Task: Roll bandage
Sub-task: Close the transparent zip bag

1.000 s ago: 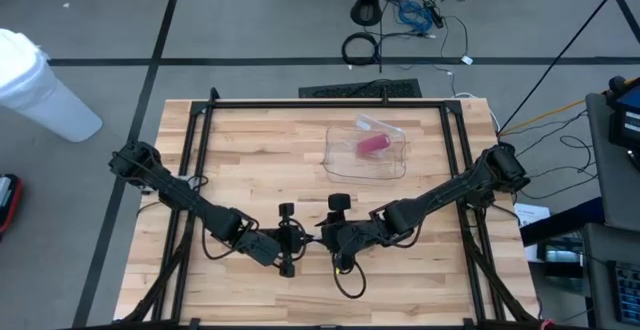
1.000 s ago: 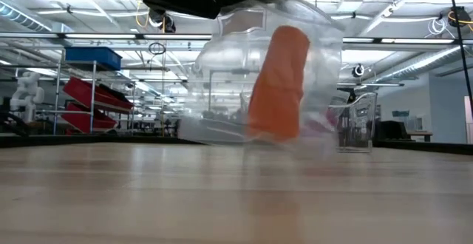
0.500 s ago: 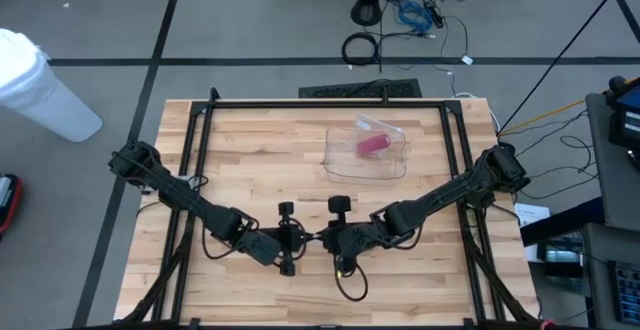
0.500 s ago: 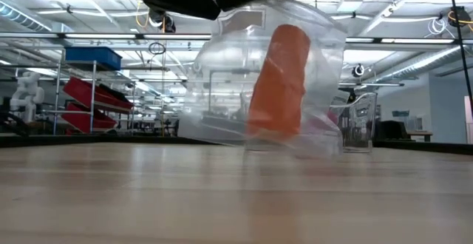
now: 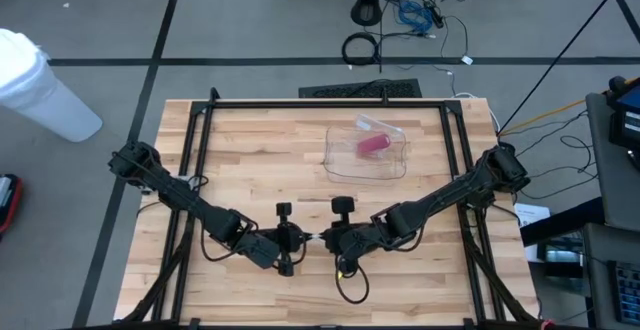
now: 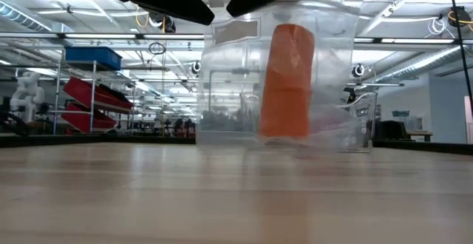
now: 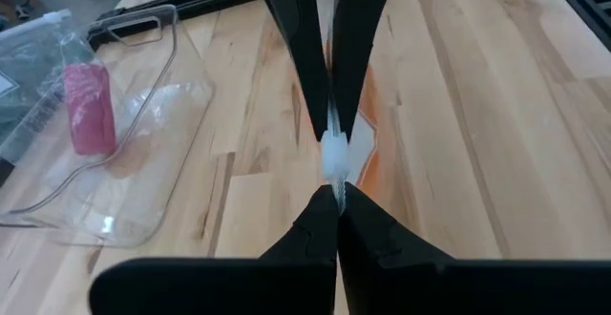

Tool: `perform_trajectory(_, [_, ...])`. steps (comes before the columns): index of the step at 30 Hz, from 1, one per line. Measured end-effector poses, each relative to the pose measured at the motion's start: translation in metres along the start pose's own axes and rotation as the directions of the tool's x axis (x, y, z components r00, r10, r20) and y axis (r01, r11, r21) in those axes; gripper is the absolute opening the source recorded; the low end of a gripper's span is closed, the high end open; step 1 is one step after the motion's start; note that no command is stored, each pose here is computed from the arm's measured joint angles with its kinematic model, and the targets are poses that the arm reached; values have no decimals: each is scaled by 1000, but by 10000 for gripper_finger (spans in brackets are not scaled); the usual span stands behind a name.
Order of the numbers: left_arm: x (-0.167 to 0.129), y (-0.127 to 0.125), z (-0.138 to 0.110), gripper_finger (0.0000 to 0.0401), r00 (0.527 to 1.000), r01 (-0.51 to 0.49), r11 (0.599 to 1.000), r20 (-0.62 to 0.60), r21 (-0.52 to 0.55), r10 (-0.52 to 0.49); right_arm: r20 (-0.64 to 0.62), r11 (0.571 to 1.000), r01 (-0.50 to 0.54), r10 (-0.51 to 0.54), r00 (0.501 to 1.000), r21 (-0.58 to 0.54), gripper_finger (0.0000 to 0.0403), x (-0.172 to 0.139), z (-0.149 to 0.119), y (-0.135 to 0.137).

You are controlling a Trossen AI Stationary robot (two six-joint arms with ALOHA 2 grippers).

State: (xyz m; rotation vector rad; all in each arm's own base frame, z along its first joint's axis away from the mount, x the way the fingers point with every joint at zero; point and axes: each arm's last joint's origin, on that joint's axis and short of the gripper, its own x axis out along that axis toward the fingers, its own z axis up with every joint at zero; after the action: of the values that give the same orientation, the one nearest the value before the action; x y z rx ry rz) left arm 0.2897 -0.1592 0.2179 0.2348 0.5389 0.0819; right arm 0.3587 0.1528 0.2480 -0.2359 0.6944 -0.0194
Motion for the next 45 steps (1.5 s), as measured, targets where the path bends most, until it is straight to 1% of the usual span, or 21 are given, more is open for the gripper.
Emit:
perform_trajectory(3, [0,0,0,0,1000,12,1000,-3,1,-12,2,1000,-2,2,1000,-14,4,0,0,0])
perform_trajectory(5, [0,0,-1,0,1000,26,1000,-12,4,-25,11,1000,-7,7,1000,-17,20,0,1,1])
perform_trajectory(7, [0,-1,-2,0,999,32,999,-16,6,-32,33,1000,-9,10,999,-30,46,-1,3,1])
perform_trajectory(10, [0,0,-2,0,999,31,1000,-13,4,-31,58,998,-11,14,998,-54,96,-1,6,1])
perform_trajectory(13, [0,0,-1,0,999,31,1000,-11,2,-31,62,999,-10,13,998,-47,150,1,6,0])
perform_trajectory(15, [1,0,-1,0,1000,30,1000,-8,-1,-30,58,999,-28,31,998,-41,179,6,6,-2])
perform_trajectory(17, [1,1,-1,0,999,32,999,-9,-2,-32,58,998,-61,63,996,-33,199,12,5,-4])
perform_trajectory(20, [2,2,-1,0,999,44,999,-10,-7,-44,88,996,-84,85,992,-14,209,21,7,-7])
perform_trajectory(23, [2,2,-1,0,999,45,999,-11,-8,-45,106,997,-76,76,992,-3,199,26,8,-10])
perform_trajectory(26, [2,1,-1,0,999,48,999,-13,-4,-49,105,997,-73,72,992,-1,166,26,8,-11])
perform_trajectory(29, [2,1,-1,0,999,49,999,-13,-4,-49,99,997,-77,77,992,-2,116,26,7,-11])
perform_trajectory(33, [2,1,-2,0,999,50,999,-19,-1,-50,85,995,-100,100,991,-8,31,26,6,-11])
perform_trajectory(34, [2,1,-2,0,999,50,999,-19,-1,-50,81,995,-98,99,992,-16,18,26,6,-11])
perform_trajectory(39, [2,1,-2,0,999,50,999,-20,-1,-50,67,995,-94,95,993,-20,7,26,4,-11])
perform_trajectory(45, [1,0,-1,0,1000,1,1000,-7,1,-1,25,997,-73,72,997,34,6,19,3,-12])
